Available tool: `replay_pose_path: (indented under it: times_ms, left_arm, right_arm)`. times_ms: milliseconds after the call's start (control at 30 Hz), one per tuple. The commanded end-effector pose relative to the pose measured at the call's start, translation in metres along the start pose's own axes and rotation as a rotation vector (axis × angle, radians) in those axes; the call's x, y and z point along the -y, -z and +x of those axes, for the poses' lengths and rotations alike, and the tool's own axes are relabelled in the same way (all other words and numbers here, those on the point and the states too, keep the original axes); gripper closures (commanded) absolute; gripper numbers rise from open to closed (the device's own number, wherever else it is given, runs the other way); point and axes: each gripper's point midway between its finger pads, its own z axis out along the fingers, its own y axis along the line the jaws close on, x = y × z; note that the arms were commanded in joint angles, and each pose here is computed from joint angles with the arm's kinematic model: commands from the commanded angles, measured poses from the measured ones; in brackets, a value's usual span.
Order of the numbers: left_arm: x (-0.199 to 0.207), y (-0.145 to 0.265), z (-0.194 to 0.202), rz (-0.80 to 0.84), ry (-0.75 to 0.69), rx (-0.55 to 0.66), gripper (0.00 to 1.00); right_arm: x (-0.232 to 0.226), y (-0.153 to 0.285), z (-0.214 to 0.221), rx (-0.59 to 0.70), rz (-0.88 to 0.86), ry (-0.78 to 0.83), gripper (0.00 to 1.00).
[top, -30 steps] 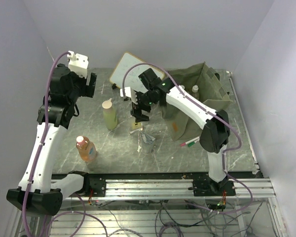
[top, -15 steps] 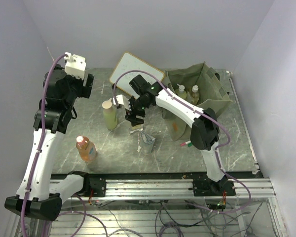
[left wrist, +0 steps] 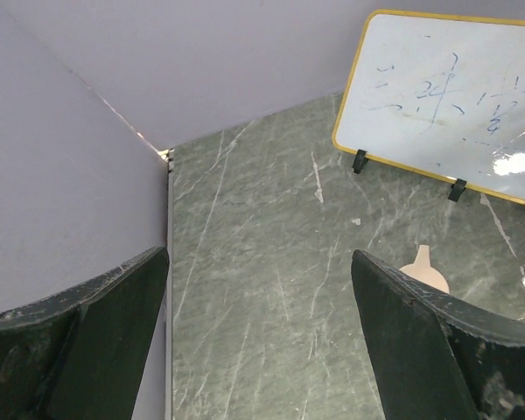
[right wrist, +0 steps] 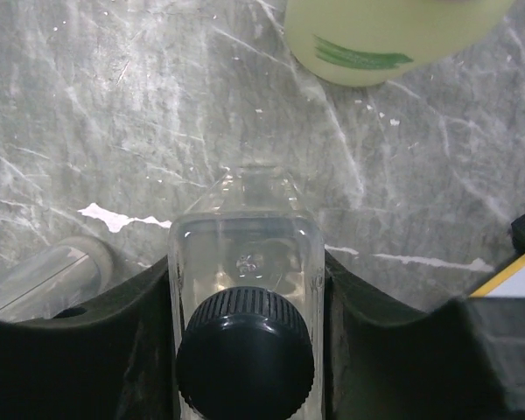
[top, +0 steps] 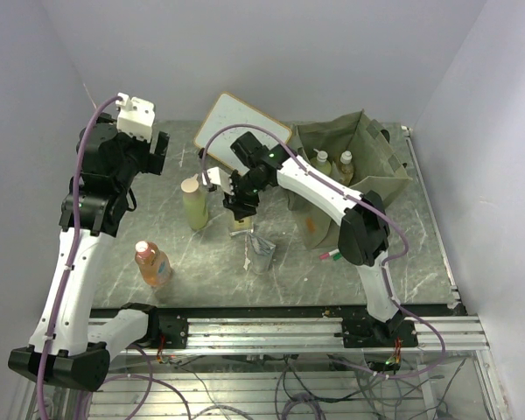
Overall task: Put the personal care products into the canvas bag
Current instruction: Pick up the care product from the center of the board.
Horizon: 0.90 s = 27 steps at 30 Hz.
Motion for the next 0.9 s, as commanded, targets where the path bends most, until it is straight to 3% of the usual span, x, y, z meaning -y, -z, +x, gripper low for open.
replay_pose_path:
  times_ms: [0, 167, 267, 400, 633, 867]
  left_arm:
    - [0.007, -0.003, -0.007, 0.048, 0.015, 0.025, 0.04]
    - [0.011, -0.008, -0.007, 0.063, 0.031, 0.023, 0.04]
    - [0.015, -0.011, -0.007, 0.084, 0.035, 0.023, 0.04]
    - [0.035, -0.013, -0.015, 0.199, 0.035, 0.041, 0.04]
    - [0.092, -0.004, -0.026, 0.538, 0.065, 0.075, 0.04]
    - [0.125, -0.015, -0.025, 0.62, -0.031, 0.055, 0.04]
  right_arm:
    - [0.005, 0.03, -0.022, 0.046, 0.043, 0.03, 0.63]
    - [0.007, 0.082, -0.059, 0.147, 0.12, 0.071, 0.93]
    - [0.004, 0.124, -0.083, 0.236, 0.182, 0.096, 1.0]
    - [-0.003, 0.174, -0.11, 0.31, 0.266, 0.128, 1.0]
    - [-0.013, 0.269, -0.138, 0.413, 0.482, 0.149, 1.0]
    - [-0.034, 0.348, -0.156, 0.487, 0.666, 0.157, 1.0]
